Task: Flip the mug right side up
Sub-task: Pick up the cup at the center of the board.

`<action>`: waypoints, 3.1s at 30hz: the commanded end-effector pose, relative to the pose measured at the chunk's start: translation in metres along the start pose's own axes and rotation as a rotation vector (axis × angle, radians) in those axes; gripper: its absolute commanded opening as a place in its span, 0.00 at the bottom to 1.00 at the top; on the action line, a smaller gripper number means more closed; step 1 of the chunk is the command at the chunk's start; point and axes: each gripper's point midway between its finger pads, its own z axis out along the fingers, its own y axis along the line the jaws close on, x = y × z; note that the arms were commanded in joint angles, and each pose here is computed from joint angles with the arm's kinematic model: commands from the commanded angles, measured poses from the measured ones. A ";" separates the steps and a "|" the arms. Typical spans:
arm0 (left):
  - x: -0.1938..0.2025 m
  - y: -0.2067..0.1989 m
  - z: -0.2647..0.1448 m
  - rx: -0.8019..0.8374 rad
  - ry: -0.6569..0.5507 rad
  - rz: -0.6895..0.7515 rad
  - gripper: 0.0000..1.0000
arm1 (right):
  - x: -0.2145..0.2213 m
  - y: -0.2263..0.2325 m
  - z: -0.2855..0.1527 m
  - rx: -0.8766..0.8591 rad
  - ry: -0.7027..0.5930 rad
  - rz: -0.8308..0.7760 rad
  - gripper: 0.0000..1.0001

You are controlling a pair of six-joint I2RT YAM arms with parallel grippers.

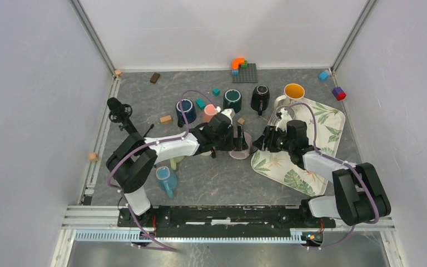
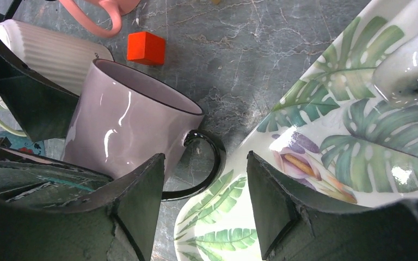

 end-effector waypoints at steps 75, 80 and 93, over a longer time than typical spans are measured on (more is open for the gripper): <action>-0.042 -0.020 0.006 -0.042 -0.010 0.030 0.97 | 0.002 0.008 -0.016 0.074 -0.042 0.126 0.08; -0.044 -0.016 0.002 -0.068 -0.017 0.056 0.99 | 0.003 0.004 -0.017 0.098 -0.044 0.148 0.04; -0.039 -0.008 0.013 -0.129 0.008 0.110 0.66 | 0.003 0.003 -0.020 0.101 -0.059 0.142 0.05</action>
